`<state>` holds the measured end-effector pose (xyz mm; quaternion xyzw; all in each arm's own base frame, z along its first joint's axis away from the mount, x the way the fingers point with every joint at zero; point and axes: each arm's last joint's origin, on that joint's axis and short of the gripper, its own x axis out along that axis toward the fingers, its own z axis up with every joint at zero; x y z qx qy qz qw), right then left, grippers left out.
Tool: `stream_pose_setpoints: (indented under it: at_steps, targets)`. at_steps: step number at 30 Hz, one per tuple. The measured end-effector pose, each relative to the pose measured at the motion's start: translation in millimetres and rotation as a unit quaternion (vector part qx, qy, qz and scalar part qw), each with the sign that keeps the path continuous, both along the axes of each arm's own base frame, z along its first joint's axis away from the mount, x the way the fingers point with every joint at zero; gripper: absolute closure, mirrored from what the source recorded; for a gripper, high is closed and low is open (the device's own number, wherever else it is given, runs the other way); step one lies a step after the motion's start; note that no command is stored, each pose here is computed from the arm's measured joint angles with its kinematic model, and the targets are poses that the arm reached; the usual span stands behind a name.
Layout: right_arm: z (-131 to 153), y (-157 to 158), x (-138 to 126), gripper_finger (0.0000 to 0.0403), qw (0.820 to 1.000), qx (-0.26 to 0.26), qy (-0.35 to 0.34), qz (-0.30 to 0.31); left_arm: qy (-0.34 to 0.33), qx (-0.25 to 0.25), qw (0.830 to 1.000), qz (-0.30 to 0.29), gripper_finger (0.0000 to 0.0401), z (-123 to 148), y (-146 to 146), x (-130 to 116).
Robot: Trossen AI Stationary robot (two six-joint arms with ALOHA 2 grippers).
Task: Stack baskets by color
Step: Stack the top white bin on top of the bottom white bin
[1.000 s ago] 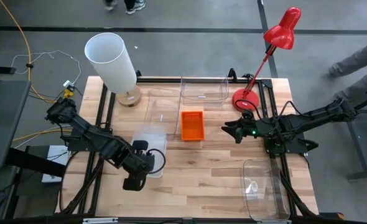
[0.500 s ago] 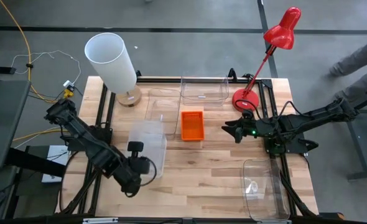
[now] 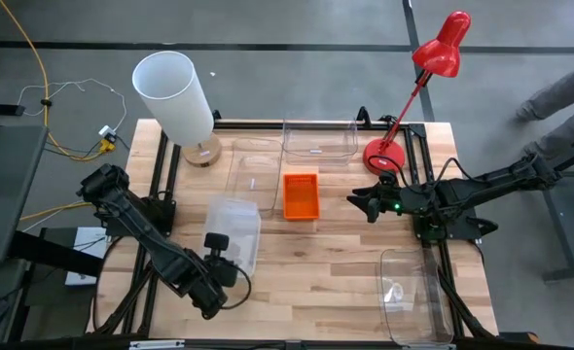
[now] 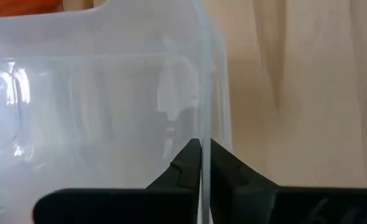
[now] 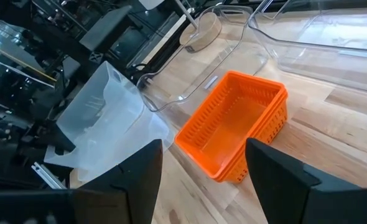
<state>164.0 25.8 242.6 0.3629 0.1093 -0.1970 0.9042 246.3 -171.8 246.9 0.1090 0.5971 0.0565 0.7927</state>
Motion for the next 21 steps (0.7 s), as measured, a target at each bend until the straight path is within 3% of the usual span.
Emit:
stream_pose_setpoints:
  at_steps: [6, 16, 21]
  targets:
    - [-0.1, 0.0, 0.0, 0.0187, 1.0, 0.0, 0.0, 0.0, -0.031, -0.038, 0.999, -0.003, 0.0401, 1.0, -6.0, 6.9]
    - [-0.1, 0.0, 0.0, 0.0187, 1.0, -0.002, 0.001, 0.0, -0.026, -0.037, 0.999, -0.002, 0.0399, 0.8, -5.1, 6.5]
    - [-0.1, 0.0, 0.0, 0.0187, 1.0, -0.002, 0.001, 0.0, -0.025, -0.035, 0.999, -0.004, 0.0372, 0.8, -4.8, 6.5]
